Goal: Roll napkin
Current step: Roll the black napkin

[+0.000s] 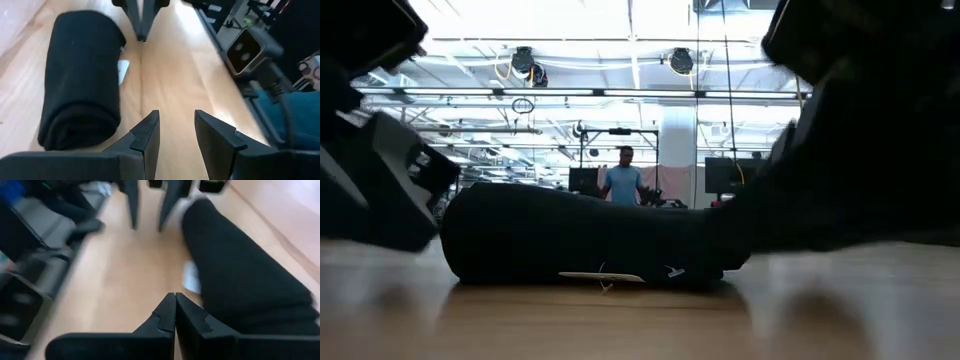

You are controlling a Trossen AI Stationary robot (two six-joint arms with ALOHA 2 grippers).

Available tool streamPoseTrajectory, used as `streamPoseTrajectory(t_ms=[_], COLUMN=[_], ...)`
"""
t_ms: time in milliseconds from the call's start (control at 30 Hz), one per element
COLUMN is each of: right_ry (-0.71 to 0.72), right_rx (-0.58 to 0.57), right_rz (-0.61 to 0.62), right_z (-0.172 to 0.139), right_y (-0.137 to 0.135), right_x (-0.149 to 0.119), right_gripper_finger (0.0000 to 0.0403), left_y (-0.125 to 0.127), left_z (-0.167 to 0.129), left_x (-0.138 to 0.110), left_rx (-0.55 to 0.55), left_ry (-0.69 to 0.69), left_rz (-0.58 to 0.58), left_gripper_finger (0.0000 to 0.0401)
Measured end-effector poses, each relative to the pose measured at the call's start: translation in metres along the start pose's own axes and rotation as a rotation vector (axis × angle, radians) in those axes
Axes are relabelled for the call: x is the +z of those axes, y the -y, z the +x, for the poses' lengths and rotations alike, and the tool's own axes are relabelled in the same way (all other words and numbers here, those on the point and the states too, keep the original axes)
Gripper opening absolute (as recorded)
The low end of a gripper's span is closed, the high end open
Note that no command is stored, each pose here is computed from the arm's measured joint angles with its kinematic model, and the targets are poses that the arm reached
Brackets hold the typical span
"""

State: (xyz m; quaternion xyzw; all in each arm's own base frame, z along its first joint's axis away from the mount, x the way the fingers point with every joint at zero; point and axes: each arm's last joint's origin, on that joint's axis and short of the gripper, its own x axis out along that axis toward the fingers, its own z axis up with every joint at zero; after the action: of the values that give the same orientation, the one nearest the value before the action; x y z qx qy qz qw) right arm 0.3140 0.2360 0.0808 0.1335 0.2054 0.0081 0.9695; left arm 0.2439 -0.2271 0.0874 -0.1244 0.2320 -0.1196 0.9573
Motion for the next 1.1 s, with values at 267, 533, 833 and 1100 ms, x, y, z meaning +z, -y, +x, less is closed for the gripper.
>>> streamPoseTrajectory(t_ms=[267,533,833,1100], right_ry=[-0.07,-0.077,-0.093,-0.107], right_rx=[-0.081,-0.137,-0.209,-0.272], right_rz=[0.008,0.022,0.002,-0.044], right_z=[0.006,0.011,0.019,0.028], right_y=[0.016,0.026,0.047,0.069], right_x=[-0.002,0.001,0.008,0.017], right_gripper_finger=[0.0,0.0,0.0,0.0], left_y=[-0.017,-0.033,-0.053,-0.071], left_z=[0.009,0.013,0.015,0.014], left_x=[-0.003,0.001,0.004,0.005], left_rx=[0.098,0.164,0.278,0.334], left_ry=[-0.022,-0.049,-0.029,-0.036], left_rz=[-0.003,-0.004,-0.002,-0.004], left_gripper_finger=[0.0127,0.0127,0.0127,0.0127])
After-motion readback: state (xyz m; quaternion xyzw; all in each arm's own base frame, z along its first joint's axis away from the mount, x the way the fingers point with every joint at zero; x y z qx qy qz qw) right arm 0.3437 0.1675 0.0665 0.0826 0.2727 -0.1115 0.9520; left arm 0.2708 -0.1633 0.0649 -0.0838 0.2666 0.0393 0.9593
